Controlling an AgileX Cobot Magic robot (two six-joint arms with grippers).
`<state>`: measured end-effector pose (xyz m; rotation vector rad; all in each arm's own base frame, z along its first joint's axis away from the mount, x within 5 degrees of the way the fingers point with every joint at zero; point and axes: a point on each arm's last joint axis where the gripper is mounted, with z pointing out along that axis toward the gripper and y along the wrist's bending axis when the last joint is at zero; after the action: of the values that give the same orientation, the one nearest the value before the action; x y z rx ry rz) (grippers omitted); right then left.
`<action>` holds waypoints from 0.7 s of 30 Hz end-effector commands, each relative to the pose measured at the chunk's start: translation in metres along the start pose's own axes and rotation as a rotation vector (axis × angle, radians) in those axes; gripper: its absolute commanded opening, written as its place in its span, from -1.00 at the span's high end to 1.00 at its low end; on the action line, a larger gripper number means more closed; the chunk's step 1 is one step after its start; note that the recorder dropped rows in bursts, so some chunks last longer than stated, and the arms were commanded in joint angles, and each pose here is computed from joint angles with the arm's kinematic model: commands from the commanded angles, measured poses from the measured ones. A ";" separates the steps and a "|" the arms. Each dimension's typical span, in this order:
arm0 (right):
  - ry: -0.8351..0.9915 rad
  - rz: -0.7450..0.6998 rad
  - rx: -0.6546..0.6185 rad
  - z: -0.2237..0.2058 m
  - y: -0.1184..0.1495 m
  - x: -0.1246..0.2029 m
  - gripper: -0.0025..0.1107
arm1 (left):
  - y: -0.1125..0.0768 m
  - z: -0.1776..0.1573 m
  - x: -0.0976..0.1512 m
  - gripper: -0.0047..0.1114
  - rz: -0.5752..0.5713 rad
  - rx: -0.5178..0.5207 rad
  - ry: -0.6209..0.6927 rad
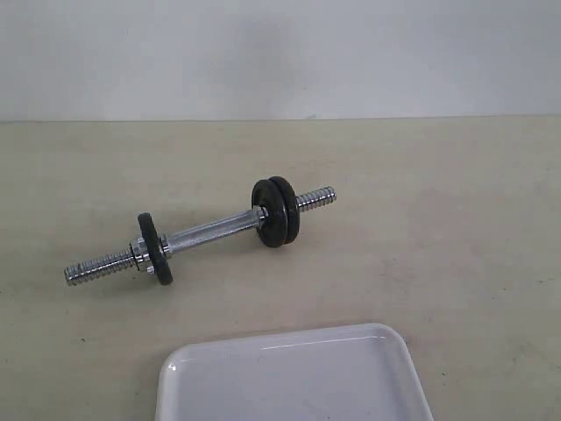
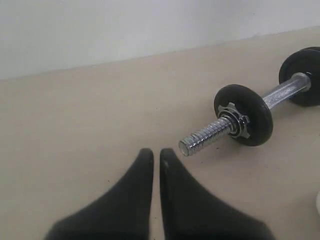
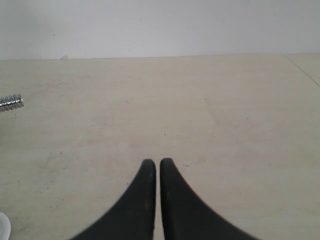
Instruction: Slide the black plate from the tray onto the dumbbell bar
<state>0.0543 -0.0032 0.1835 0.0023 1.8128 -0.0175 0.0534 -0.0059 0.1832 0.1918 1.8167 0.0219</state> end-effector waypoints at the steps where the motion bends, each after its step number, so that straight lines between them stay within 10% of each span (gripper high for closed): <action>1: -0.013 0.001 0.007 0.000 0.000 -0.001 0.93 | 0.000 0.000 0.002 0.84 -0.023 0.002 0.006; 21: -0.013 0.001 0.007 0.000 0.000 -0.001 0.93 | 0.000 0.000 0.001 0.84 -0.027 -0.002 -0.002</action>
<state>0.0543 -0.0032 0.1835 0.0023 1.8128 -0.0175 0.0529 -0.0059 0.1817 0.1871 1.8335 0.0154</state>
